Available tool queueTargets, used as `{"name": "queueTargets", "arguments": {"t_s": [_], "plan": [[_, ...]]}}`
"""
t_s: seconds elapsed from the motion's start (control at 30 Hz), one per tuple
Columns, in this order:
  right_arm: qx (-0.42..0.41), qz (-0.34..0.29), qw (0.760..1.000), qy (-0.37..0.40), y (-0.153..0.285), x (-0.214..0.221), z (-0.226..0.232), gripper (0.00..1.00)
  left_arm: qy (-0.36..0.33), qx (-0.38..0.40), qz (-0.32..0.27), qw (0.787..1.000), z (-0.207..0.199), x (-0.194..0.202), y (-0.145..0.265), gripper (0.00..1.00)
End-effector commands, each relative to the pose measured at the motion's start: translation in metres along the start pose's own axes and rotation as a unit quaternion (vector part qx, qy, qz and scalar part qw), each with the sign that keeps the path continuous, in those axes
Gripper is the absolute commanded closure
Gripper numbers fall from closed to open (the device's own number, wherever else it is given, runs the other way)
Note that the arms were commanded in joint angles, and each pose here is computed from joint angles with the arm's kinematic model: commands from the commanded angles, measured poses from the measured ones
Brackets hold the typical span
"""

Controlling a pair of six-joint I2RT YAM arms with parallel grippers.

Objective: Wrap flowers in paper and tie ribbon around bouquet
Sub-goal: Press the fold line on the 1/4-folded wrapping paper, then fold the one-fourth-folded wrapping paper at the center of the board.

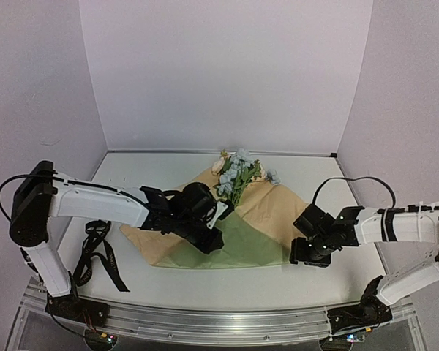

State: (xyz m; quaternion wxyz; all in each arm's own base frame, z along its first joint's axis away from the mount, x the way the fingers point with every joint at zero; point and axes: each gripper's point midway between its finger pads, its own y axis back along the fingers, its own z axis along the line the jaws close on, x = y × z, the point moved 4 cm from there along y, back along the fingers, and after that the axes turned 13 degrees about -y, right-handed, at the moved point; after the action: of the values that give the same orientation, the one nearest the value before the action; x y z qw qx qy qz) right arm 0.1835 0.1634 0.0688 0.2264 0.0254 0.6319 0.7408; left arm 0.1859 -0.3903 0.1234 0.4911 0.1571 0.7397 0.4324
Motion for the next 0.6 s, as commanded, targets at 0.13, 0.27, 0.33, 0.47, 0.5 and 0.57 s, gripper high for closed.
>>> {"name": "queueTargets", "arguments": {"t_s": [0.13, 0.27, 0.33, 0.47, 0.5, 0.57], "plan": [[-0.068, -0.021, 0.992, -0.105, -0.023, -0.006, -0.014, 0.29, -0.097, 0.108, -0.066, 0.987, -0.056, -0.057, -0.037, 0.87], [-0.071, -0.018, 0.990, -0.118, -0.026, -0.005, -0.018, 0.27, -0.119, 0.128, -0.065, 0.982, -0.071, -0.061, -0.056, 0.87], [-0.073, -0.020, 0.990, -0.118, -0.025, -0.005, -0.018, 0.27, -0.128, 0.131, -0.066, 0.981, -0.076, -0.064, -0.064, 0.87], [-0.073, -0.010, 0.989, -0.130, -0.027, -0.002, -0.028, 0.26, -0.152, 0.135, -0.075, 0.976, -0.079, -0.067, -0.070, 0.87], [-0.072, -0.007, 0.988, -0.134, -0.028, -0.001, -0.031, 0.26, -0.162, 0.143, -0.075, 0.974, -0.082, -0.066, -0.072, 0.87], [-0.073, 0.003, 0.988, -0.134, -0.029, 0.003, -0.034, 0.26, -0.177, 0.159, -0.073, 0.969, -0.086, -0.063, -0.075, 0.89]]}}
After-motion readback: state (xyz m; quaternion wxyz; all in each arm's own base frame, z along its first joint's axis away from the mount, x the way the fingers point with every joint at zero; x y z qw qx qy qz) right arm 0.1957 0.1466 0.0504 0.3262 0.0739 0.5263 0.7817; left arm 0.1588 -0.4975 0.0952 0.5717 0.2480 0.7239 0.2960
